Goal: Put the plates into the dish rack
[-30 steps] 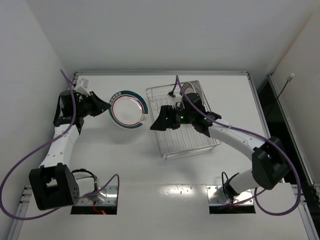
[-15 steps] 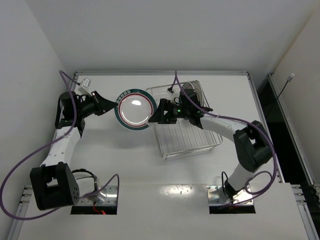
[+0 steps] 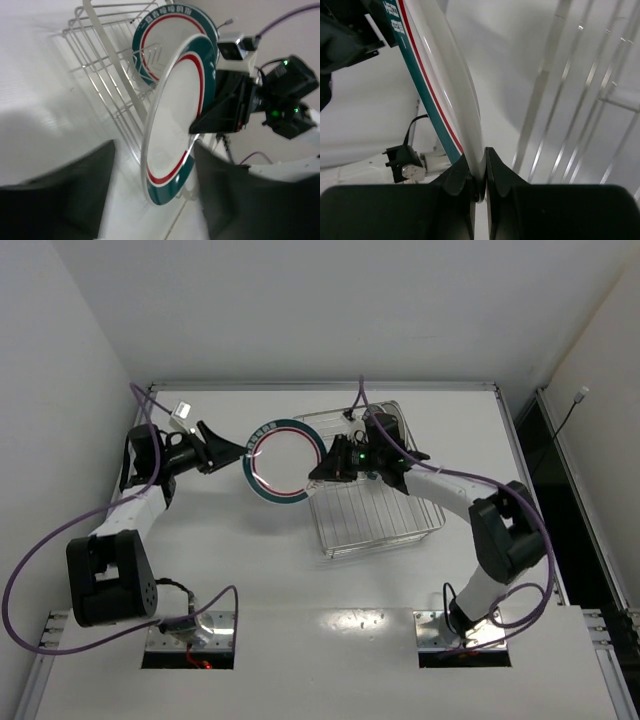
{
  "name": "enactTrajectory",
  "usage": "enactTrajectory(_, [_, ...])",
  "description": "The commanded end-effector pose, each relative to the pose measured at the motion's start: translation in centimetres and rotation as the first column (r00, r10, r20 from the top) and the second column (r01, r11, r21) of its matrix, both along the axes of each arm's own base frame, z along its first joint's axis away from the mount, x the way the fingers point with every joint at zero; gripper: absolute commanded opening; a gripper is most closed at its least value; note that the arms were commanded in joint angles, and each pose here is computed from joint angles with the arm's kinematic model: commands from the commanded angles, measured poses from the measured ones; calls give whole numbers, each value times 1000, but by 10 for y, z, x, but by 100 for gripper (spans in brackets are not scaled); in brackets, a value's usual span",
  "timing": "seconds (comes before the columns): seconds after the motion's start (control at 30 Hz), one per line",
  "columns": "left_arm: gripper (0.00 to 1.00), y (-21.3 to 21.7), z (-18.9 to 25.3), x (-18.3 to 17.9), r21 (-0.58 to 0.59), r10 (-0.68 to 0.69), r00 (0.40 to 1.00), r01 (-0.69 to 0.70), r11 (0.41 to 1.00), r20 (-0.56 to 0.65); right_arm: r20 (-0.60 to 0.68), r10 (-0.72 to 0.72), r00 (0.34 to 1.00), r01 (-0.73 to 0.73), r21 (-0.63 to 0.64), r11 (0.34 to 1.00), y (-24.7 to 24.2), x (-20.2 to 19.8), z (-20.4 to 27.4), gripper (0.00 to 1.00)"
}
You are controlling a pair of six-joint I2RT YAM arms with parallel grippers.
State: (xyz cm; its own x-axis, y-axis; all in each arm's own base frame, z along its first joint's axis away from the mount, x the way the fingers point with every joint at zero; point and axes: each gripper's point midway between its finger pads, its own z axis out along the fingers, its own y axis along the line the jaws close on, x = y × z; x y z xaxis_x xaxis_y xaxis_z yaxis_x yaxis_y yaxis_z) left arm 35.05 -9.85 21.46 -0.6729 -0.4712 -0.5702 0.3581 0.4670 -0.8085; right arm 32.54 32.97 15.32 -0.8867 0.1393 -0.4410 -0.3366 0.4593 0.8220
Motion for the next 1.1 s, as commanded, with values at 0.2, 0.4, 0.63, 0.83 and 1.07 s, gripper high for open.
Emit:
enactTrajectory(0.2, [83,11,-17,13,88,49,995,-41,995,-87,354,-402,845,528,-427,734,-134,50,69,0])
enactTrajectory(0.4, [83,11,-22,13,91,46,994,-37,995,-99,517,-437,736,677,-573,462,-194,61,88,0])
enactTrajectory(0.63, [83,12,-27,14,98,53,992,-42,994,-111,611,-397,685,717,-661,220,-234,66,85,0])
enactTrajectory(0.83, [83,13,-28,15,103,50,992,-39,994,-113,637,-342,691,713,-677,182,-227,69,74,0])
enactTrajectory(1.07, [83,12,-32,15,100,50,990,-37,994,-131,636,-321,702,700,-699,146,-212,73,56,0])
